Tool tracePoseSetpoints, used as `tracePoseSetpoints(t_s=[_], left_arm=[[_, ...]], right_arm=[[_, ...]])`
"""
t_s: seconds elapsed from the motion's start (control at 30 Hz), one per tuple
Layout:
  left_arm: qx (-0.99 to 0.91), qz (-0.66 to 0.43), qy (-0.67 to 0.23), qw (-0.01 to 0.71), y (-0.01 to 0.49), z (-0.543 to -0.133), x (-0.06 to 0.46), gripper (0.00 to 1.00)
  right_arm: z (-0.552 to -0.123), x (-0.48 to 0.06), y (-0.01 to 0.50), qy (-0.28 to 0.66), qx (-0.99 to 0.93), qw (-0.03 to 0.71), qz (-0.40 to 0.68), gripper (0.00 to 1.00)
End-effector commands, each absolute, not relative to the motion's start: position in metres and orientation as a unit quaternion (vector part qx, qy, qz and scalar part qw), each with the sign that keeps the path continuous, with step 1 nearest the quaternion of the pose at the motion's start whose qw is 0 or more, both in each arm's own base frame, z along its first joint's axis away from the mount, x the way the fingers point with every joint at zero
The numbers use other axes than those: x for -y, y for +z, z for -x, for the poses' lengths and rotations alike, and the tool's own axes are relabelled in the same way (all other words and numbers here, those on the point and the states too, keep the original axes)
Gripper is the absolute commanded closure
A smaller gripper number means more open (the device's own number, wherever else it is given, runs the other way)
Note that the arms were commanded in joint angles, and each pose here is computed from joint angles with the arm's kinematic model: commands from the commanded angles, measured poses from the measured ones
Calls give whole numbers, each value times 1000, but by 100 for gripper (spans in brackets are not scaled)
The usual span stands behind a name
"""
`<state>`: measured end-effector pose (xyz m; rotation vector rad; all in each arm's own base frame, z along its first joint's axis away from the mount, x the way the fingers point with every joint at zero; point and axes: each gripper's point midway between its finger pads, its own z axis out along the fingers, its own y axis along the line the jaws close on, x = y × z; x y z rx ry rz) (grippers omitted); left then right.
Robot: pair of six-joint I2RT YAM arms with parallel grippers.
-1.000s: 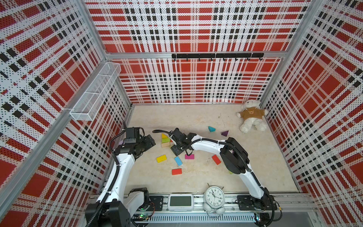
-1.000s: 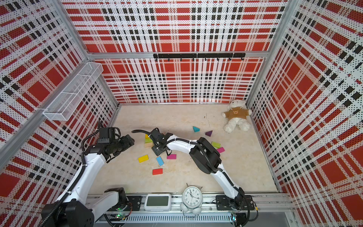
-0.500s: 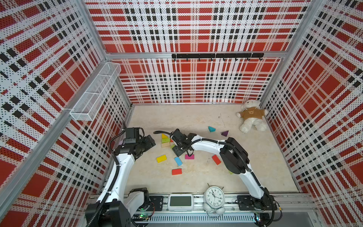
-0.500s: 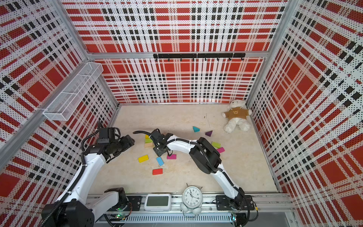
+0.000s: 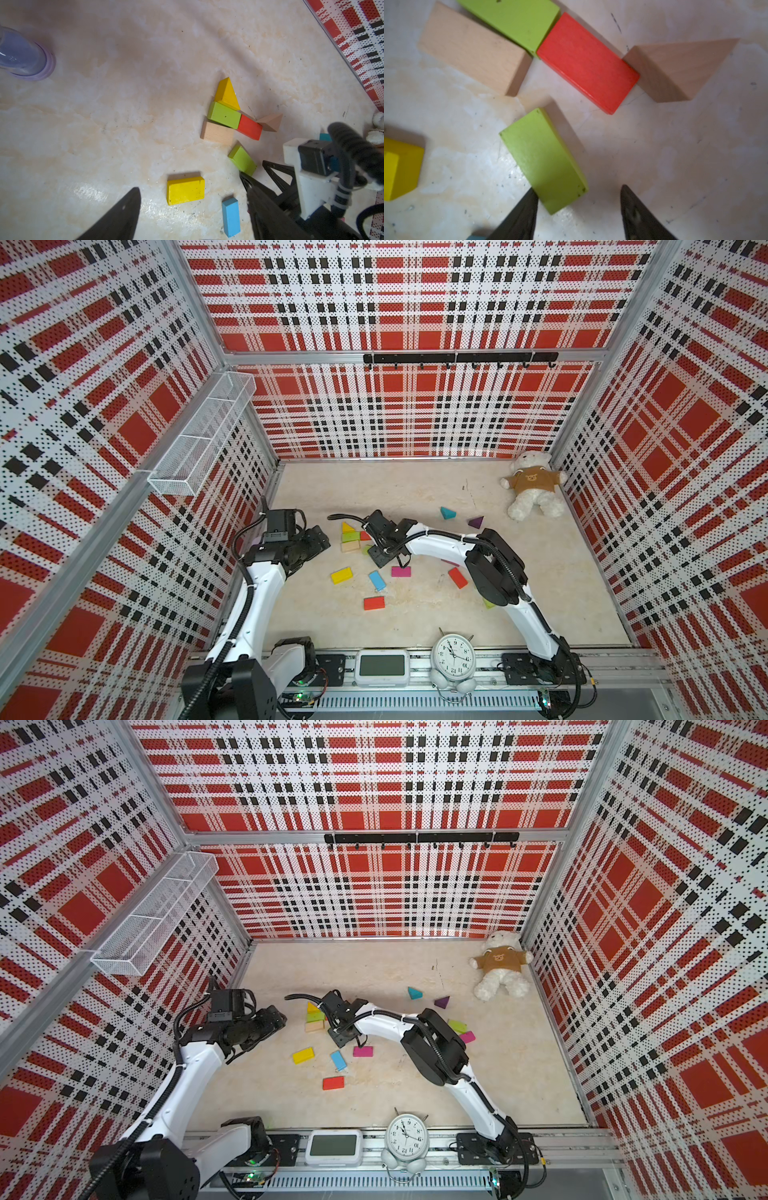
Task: Assemble a carrot with building blocks
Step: Assemble the building block at the center of the board.
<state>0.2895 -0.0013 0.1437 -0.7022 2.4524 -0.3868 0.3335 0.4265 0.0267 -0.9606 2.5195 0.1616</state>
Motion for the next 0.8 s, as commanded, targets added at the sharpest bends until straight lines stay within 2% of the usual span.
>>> tracePoseSetpoints(t_s=[0.0, 0.17, 0.5, 0.77], left_arm=[[-909, 266, -147, 285, 146, -295, -1, 17], [-910, 266, -147, 282, 145, -295, 0, 17], [-910, 266, -150, 281, 144, -296, 0, 17], [-913, 263, -151, 274, 139, -296, 2, 17]], right_arm=[[-342, -434, 28, 65, -906, 228, 351, 43], [-341, -437, 28, 73, -904, 226, 355, 54], [-341, -443, 28, 87, -903, 226, 355, 59], [-344, -453, 28, 99, -902, 228, 352, 60]])
